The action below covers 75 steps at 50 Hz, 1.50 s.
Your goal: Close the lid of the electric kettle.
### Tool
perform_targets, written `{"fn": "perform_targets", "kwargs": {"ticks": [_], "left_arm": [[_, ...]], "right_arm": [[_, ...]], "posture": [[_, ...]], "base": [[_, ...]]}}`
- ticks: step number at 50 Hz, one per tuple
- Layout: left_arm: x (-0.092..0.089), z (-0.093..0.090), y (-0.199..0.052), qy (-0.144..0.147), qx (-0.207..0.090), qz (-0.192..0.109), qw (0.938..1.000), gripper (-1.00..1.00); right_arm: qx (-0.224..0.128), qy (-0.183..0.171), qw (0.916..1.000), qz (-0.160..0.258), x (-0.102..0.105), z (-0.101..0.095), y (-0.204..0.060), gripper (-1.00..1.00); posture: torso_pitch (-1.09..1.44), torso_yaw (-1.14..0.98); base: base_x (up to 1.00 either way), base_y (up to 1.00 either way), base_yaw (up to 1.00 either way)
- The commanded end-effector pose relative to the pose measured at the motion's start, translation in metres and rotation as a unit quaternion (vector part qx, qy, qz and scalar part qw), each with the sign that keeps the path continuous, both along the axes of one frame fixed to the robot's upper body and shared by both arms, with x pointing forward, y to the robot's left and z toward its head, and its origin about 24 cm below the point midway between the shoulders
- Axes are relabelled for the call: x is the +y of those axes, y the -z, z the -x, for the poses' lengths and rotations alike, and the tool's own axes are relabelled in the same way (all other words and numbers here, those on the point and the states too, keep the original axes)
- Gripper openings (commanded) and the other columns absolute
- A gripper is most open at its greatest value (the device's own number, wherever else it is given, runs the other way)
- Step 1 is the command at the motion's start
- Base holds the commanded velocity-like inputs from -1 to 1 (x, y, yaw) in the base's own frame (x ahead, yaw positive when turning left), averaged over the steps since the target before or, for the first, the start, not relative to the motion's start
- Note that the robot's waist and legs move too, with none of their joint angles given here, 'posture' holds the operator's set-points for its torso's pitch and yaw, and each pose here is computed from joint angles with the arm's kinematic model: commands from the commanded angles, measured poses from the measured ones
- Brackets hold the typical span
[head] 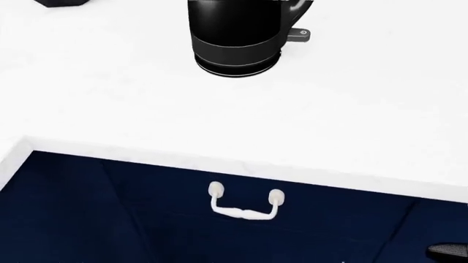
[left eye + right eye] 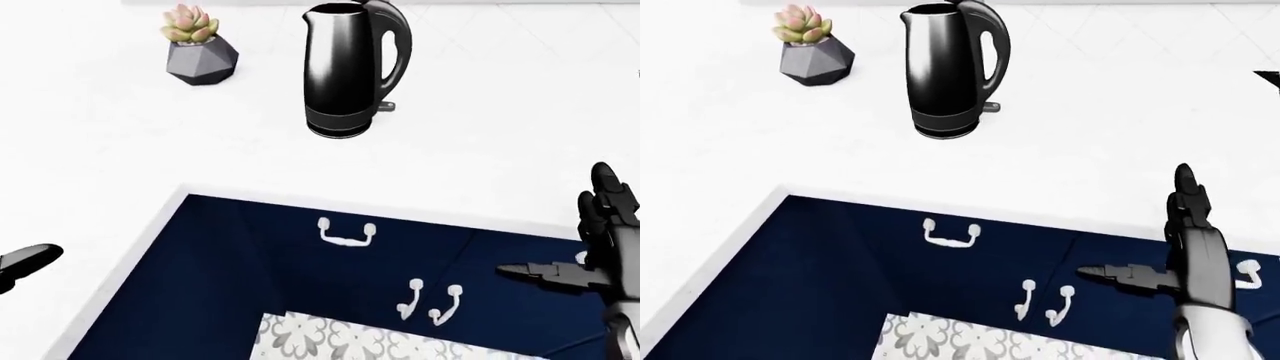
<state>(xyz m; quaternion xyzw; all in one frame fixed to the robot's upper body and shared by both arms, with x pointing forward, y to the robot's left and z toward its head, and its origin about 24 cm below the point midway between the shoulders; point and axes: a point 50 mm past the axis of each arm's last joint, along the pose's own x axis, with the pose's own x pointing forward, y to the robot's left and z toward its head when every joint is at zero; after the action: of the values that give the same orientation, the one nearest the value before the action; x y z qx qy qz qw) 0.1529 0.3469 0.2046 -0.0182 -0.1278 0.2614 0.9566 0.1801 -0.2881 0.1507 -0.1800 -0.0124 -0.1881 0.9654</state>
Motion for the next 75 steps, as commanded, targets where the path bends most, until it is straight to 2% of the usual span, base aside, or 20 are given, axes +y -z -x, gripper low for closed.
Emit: {"fn": "perform_targets", "kwargs": {"ticks": [1,24,33,75], "left_arm": [[-0.0016,0.0024,-0.0091,-0.003,-0.018,-0.02,0.9996,1.0],[-0.0016,0.0007,-0.0077,-0.003,-0.017,-0.02,0.9996,1.0],[-0.002,0.0017,-0.0084,-0.002,-0.018,-0.021,0.9996,1.0],[-0.0015,0.0014,-0.0088,-0.002,-0.019,-0.021,0.9996,1.0]], "right_arm": [[-0.024,-0.004,0.9994,0.022,0.0018,0.0011,-0.0112,1.0],[-0.022,-0.004,0.9995,0.022,0.0021,0.0005,-0.0092,1.0],[-0.032,-0.008,0.9993,0.016,0.0019,0.0012,-0.0114,1.0],[-0.026,-0.005,0.9996,0.013,0.0014,0.0001,-0.0104,1.0]], "posture": [[0.0,0.0],[0.0,0.0],[0.0,0.0],[0.0,0.0]], "base": [[0.0,0.09,0.0],[0.0,0.09,0.0],[0.0,0.02,0.0],[0.09,0.0,0.0]]}}
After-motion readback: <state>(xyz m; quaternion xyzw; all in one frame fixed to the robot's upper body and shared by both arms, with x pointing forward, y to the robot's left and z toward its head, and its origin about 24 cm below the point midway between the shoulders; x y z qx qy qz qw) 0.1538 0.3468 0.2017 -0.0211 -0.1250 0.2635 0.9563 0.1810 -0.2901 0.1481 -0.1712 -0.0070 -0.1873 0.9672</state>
